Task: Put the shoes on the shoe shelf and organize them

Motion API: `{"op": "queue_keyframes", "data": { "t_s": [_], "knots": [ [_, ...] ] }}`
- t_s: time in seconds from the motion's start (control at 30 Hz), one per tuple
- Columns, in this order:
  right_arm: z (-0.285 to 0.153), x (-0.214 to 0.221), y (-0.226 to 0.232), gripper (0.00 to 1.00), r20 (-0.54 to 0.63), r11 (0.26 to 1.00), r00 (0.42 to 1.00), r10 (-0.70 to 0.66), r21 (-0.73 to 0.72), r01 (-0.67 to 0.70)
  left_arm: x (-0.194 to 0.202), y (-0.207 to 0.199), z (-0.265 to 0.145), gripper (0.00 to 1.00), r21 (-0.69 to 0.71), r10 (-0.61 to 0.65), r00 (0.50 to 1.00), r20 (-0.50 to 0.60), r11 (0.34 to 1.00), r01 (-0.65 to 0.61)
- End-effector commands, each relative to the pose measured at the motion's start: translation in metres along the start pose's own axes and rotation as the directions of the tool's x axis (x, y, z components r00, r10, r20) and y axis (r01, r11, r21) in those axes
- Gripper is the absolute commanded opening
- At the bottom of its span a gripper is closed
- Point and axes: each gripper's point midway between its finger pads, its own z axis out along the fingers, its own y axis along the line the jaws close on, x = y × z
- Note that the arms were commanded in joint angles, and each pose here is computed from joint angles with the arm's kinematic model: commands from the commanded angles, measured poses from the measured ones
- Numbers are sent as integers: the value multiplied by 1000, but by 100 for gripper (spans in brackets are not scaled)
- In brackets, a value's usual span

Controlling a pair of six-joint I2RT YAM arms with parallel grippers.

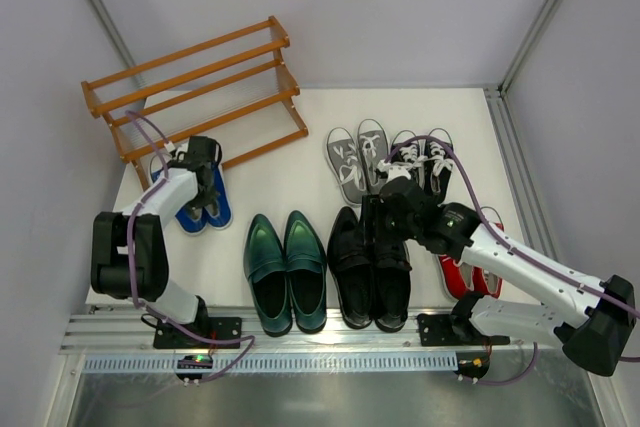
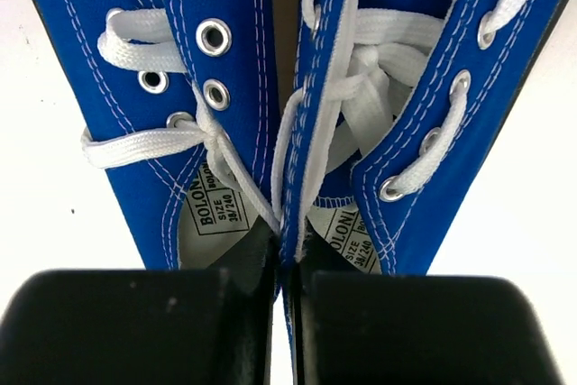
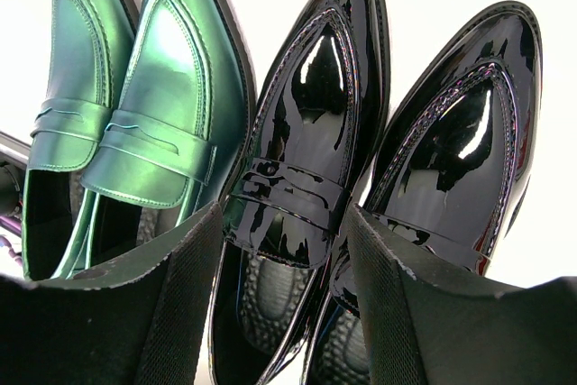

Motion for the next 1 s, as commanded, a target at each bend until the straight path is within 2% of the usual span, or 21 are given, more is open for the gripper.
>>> {"op": "queue_keyframes", "data": {
  "t_s": [0.0,0.1,0.23,0.3,0.57,0.73,0.83,0.97],
  "knots": [
    [-5,-11,6,60,49,1000,999,-1,-18,2,-3,12,-3,0,-52,-7,1000,29,999,9],
    [-5,-11,5,60,47,1000,999,-5,-14,5,-13,18,-11,0,-60,-23,996,84,998,28],
    [-5,-9,5,59,36,1000,999,-9,-15,9,-48,24,-43,0,-2,-82,963,258,996,85],
    [-4,-8,5,59,28,1000,999,-14,-13,15,-62,20,-52,0,29,-95,947,308,995,90],
    [-6,-10,4,59,-10,998,998,-56,18,57,-113,4,-66,0,79,-97,896,434,994,70],
    [-9,-5,-3,59,-32,997,997,-67,46,69,-126,3,-64,0,67,-88,870,485,996,63],
    [-8,-3,-4,59,-40,996,997,-66,50,68,-137,6,-72,0,87,-112,819,562,993,76],
    [-6,-1,-3,59,-57,996,996,-67,50,70,-147,9,-69,0,98,-133,782,610,991,92]
  ]
}}
